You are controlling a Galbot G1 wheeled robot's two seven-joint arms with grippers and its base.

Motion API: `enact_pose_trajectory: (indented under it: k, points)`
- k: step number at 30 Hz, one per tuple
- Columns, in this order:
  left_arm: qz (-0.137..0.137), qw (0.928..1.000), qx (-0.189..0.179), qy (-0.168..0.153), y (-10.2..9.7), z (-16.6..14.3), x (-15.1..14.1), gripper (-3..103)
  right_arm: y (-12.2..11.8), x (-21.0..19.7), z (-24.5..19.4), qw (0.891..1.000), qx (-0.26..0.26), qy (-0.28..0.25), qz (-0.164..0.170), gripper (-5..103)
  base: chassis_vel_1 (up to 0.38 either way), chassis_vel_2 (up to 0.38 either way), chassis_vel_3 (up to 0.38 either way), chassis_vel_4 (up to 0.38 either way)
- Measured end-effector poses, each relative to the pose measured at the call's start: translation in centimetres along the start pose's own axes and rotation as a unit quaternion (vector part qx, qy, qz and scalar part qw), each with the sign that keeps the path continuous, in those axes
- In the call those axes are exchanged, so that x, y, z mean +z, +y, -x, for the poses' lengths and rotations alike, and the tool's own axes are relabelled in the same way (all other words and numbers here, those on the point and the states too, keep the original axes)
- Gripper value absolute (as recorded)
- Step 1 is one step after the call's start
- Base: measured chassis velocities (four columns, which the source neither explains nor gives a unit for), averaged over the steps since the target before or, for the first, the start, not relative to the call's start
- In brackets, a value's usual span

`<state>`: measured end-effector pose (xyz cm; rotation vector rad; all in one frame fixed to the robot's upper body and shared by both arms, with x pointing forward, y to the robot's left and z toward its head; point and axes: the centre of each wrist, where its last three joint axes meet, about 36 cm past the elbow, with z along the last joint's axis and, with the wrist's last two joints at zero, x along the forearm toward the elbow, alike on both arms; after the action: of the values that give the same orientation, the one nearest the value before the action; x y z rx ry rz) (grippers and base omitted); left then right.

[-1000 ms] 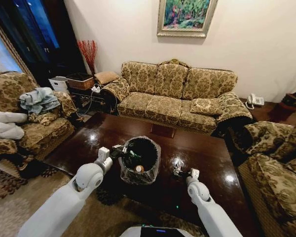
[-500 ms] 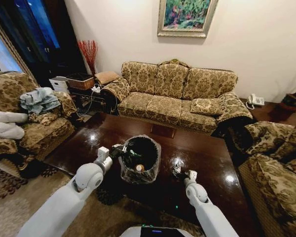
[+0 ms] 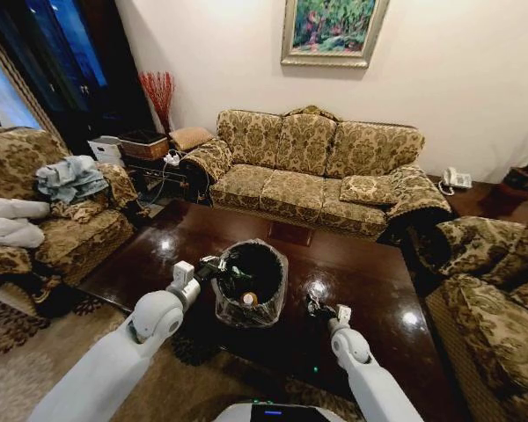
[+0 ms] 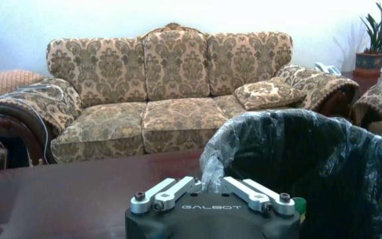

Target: Move to the front of the table and place the trash on the table into the trash bin.

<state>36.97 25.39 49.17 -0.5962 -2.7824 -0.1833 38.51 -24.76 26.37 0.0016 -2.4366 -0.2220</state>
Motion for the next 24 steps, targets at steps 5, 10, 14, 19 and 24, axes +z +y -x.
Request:
enact_pose_trajectory:
  k: [5,10,14,19,24]
  points:
    - [0.001,1.0000,0.001,-0.001,-0.1,-0.1,-0.1,4,-0.4,-0.6,-0.7,1.000,0.007,-0.015,-0.013,15,0.000,0.000,0.000,0.000]
    - [0.002,1.0000,0.004,-0.003,-0.1,-0.1,-0.2,4,-1.3,-4.4,-2.8,0.996,0.011,-0.082,-0.027,15,0.000,0.000,0.000,0.000]
    - [0.004,1.0000,0.007,-0.001,-0.1,0.0,-0.2,4,-1.0,-7.2,-5.2,0.990,-0.003,-0.139,-0.035,15,0.000,0.000,0.000,0.000]
    - [-0.007,0.9997,0.021,0.014,0.1,0.6,0.4,4,0.4,-15.9,-13.7,0.950,-0.083,-0.291,-0.078,15,0.000,0.000,0.000,0.000]
    - [-0.036,0.9978,0.050,0.024,0.2,0.7,0.5,4,1.7,-19.9,-20.4,0.920,-0.186,-0.328,-0.105,15,0.000,0.000,0.000,0.000]
